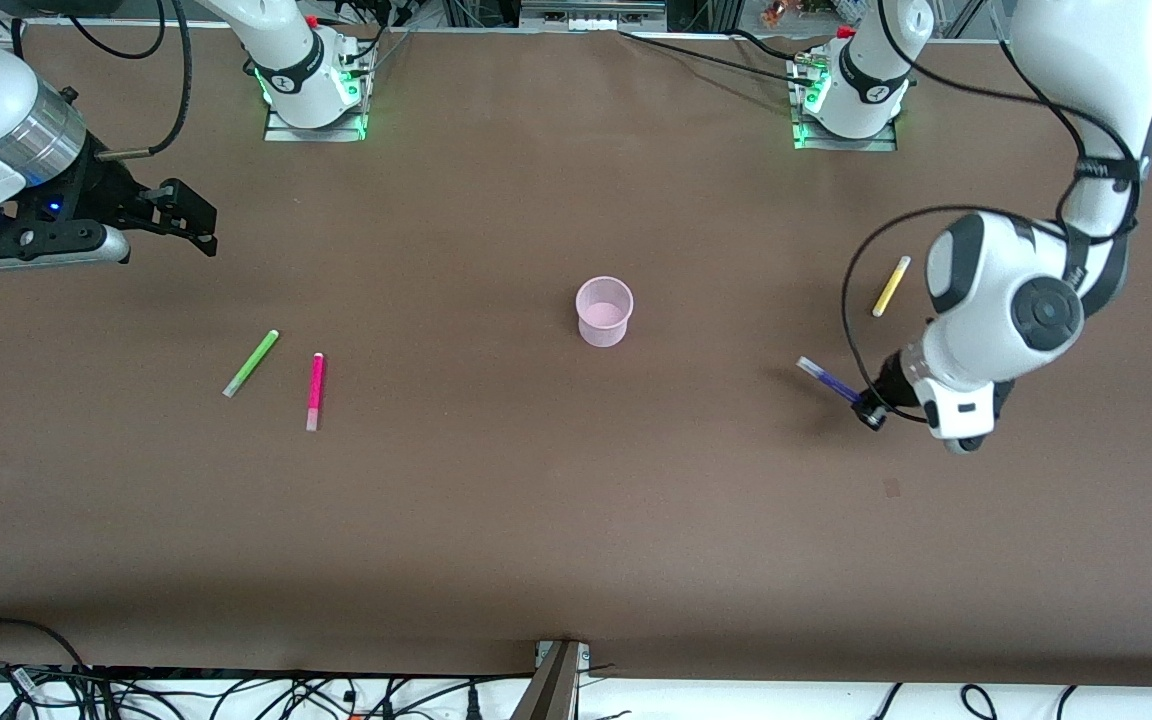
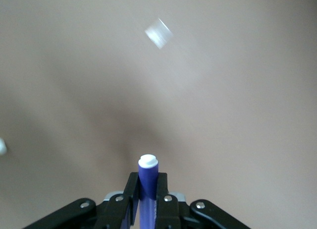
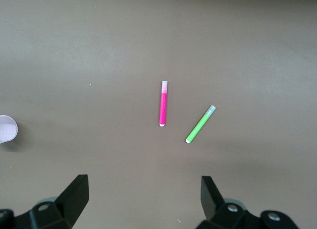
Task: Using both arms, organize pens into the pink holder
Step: 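Carry the blue pen to the cup while the right gripper reaches the marker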
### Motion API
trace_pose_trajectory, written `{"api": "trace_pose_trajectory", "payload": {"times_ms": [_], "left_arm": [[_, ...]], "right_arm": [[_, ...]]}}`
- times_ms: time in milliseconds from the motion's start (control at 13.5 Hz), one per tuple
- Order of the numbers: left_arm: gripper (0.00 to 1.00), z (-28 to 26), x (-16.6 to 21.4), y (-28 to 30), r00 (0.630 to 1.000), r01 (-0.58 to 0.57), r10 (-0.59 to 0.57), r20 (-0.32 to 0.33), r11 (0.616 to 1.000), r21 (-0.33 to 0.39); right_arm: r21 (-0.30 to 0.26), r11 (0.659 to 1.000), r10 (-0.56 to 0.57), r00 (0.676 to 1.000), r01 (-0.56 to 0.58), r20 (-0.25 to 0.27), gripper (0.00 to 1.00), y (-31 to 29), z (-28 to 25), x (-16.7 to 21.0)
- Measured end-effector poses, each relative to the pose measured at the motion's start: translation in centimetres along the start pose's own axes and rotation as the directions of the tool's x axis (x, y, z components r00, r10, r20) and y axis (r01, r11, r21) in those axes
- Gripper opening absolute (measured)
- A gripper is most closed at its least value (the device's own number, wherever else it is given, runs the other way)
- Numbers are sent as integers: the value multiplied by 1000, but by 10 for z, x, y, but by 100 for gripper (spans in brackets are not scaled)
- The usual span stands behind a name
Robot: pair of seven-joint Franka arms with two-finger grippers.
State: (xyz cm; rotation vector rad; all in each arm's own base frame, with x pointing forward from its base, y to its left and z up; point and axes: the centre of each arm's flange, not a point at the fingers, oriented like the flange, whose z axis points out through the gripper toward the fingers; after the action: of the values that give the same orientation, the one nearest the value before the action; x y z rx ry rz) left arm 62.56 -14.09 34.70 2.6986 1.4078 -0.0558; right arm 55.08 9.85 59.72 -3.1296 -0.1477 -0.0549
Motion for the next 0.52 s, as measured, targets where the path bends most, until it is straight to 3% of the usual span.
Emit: {"api": "trace_pose_trajectory", "payload": {"times_ms": [223,520], "left_arm": [[18,-16,-108,36,999,33,-34,-39,999,-21],[18,-18,-195,57,978,39,-48,-202,998,-49]], "right_arm": [[0,1000,0,1000,0,-1,100,0,0,0],[-1,1000,16,1000,-16,1,100,9,1,2]]}}
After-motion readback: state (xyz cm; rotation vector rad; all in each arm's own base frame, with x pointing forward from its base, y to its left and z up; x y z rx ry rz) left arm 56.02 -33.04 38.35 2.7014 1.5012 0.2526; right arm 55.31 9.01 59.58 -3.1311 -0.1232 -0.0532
